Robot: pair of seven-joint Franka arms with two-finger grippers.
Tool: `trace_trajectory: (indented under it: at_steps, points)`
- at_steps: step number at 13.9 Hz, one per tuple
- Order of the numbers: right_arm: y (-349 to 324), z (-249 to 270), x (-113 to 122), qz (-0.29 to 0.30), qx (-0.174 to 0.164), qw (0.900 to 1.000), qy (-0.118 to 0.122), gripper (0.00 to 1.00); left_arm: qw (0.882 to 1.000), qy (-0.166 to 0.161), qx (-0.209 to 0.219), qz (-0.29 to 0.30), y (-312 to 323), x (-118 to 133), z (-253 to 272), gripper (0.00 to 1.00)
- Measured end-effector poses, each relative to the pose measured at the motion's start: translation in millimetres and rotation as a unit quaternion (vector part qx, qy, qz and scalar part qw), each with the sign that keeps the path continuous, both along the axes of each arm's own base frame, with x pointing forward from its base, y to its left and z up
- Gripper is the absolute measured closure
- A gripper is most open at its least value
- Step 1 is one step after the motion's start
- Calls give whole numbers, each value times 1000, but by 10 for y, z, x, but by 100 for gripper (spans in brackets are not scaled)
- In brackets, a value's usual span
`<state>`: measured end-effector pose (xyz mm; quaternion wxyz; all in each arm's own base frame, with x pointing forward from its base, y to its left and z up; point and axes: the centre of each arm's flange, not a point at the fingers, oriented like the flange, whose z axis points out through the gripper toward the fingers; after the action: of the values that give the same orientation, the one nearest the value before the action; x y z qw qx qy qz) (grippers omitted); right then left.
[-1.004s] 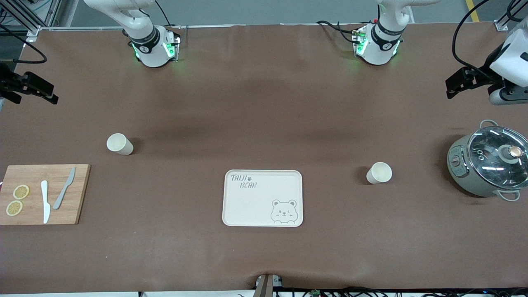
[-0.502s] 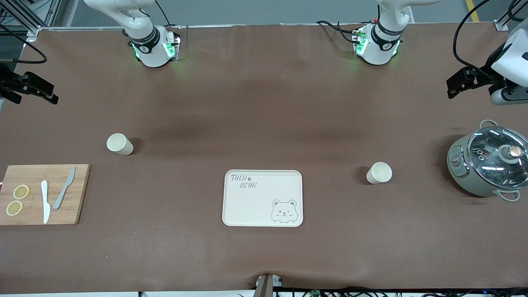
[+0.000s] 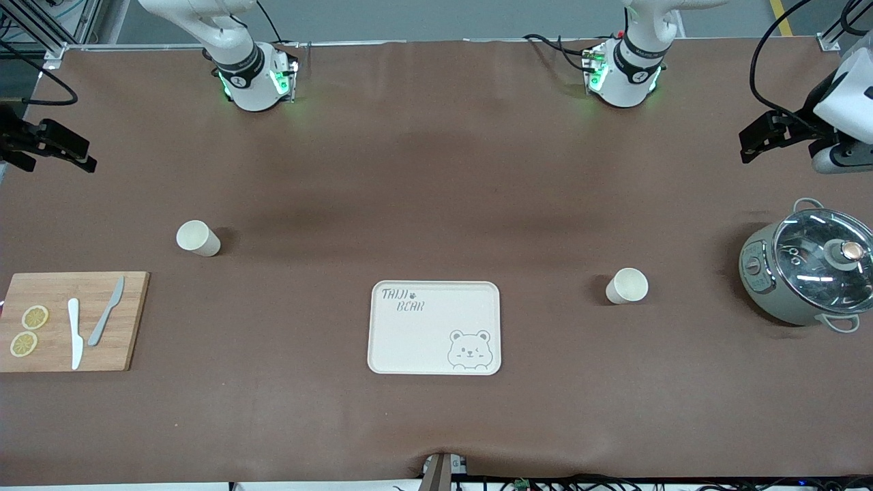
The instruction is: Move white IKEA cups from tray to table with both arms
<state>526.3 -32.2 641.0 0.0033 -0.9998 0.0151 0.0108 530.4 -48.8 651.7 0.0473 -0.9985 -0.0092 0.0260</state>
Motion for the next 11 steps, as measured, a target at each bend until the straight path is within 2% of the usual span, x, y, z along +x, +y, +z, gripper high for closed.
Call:
trace_trajectory:
  at_steps: [11]
  points:
    - [-16,-10,2,-1,0,1000,1,0,1000,-12,-1,2,18,-3,114,0]
